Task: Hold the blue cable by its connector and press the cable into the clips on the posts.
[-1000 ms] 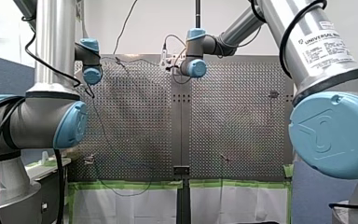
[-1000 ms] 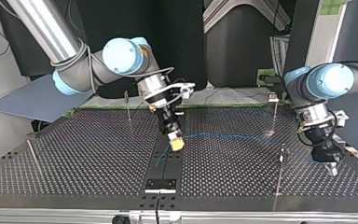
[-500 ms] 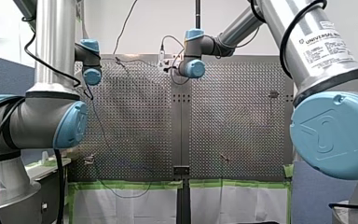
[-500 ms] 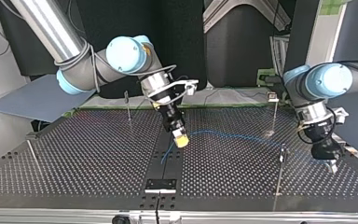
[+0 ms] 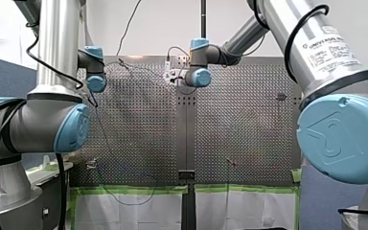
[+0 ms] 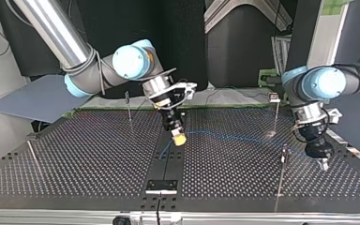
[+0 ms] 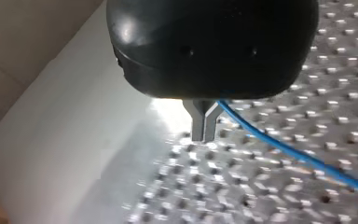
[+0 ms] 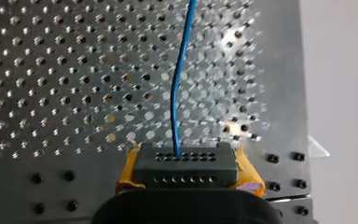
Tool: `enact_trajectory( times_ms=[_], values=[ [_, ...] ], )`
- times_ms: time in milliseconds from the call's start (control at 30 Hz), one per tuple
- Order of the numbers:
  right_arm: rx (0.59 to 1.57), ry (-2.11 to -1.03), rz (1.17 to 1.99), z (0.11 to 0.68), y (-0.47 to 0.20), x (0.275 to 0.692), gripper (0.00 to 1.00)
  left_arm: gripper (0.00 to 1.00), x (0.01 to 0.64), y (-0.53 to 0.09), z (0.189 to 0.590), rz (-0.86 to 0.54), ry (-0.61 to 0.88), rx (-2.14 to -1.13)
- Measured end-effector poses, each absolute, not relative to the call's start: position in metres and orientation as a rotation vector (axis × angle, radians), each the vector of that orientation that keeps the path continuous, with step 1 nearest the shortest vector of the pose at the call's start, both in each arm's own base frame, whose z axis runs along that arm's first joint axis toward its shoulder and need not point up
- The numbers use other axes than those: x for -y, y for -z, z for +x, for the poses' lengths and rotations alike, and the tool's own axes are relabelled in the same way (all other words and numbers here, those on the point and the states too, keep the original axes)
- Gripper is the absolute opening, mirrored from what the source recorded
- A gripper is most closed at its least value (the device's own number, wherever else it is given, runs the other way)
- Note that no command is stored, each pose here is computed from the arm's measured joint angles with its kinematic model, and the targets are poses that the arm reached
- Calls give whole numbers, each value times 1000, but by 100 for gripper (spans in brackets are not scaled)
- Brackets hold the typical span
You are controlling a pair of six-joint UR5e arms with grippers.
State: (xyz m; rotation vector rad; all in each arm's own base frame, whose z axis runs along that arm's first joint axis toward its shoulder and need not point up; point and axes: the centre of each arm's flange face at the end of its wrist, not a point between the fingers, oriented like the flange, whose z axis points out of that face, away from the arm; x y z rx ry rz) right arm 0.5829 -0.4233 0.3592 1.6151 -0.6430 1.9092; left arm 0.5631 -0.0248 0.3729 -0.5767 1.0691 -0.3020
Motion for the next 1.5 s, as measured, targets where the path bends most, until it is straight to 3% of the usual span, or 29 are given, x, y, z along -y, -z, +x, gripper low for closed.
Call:
enact_trajectory(
  times_ms=[467,1033,1133,1200,1233,1267,1300,1333,1367,1400,1433,1467,1500],
  values=[
    [670,-1918,1525,569,-386,459,0,0,22,-385,579,-553,390,-974],
    [691,-1910,1509,559,-387,473,0,0,23,-392,582,-556,419,-957],
    [692,-1909,1509,559,-387,473,0,12,24,-392,582,-552,423,-959],
    [693,-1909,1510,559,-387,473,0,12,25,-392,582,-546,429,-964],
    [693,-1909,1511,559,-387,473,0,29,26,-392,582,-544,431,-965],
    [692,-1910,1512,560,-386,472,0,40,26,-392,582,-543,434,-967],
    [692,-1910,1513,560,-386,472,0,40,26,-392,582,-543,434,-969],
    [692,-1911,1514,560,-386,471,0,49,27,-391,582,-545,433,-971],
    [692,-1911,1515,561,-386,471,0,64,26,-390,582,-550,429,-975],
    [691,-1911,1516,561,-386,471,0,64,26,-390,581,-554,423,-979],
    [691,-1911,1517,561,-386,470,0,82,26,-389,581,-559,415,-983],
    [691,-1911,1519,562,-386,470,0,92,26,-387,580,-568,403,-990],
    [690,-1911,1520,562,-386,469,0,92,25,-386,579,-574,394,-996]
  ],
)
